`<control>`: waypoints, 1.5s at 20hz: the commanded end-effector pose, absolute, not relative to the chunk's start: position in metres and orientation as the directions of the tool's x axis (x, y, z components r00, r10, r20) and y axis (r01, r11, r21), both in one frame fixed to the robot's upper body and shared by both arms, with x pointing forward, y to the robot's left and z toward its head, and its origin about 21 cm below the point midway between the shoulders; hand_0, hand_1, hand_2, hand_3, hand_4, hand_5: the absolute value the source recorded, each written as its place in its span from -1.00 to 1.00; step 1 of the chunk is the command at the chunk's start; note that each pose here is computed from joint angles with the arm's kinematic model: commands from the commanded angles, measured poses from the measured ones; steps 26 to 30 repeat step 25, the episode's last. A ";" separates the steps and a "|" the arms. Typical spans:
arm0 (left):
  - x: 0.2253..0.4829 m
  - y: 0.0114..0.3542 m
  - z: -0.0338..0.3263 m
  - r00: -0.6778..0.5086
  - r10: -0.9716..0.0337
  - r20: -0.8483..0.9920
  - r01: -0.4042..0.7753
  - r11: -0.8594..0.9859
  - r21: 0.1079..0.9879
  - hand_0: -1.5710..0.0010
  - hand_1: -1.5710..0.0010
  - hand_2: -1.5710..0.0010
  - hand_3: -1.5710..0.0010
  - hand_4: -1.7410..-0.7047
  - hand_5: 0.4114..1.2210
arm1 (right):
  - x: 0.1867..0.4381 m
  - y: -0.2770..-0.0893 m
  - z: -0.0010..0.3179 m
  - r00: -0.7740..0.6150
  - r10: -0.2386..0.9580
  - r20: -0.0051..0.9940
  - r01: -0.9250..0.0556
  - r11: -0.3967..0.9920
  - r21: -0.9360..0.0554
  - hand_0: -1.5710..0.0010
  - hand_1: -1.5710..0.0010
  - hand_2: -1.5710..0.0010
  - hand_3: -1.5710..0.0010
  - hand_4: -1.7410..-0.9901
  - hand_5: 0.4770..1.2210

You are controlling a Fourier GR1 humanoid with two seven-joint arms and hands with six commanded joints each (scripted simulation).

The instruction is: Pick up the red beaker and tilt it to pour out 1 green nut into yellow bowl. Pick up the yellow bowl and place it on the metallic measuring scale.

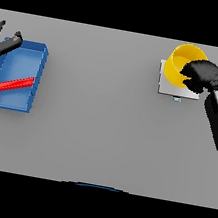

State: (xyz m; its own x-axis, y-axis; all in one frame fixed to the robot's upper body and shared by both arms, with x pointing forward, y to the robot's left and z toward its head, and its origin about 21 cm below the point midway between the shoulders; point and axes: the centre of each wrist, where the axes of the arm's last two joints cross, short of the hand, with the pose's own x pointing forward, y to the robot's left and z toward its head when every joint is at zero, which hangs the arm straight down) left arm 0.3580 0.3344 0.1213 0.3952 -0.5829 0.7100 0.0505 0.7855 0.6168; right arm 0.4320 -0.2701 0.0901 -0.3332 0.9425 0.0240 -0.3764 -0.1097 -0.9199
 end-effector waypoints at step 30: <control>0.358 0.333 0.116 0.400 -0.584 0.706 0.058 0.785 0.616 1.00 1.00 1.00 1.00 0.75 -0.14 | 0.438 -0.276 0.086 -0.270 0.959 0.080 -0.497 -0.068 -0.865 0.92 0.92 0.94 0.94 -0.07 -0.19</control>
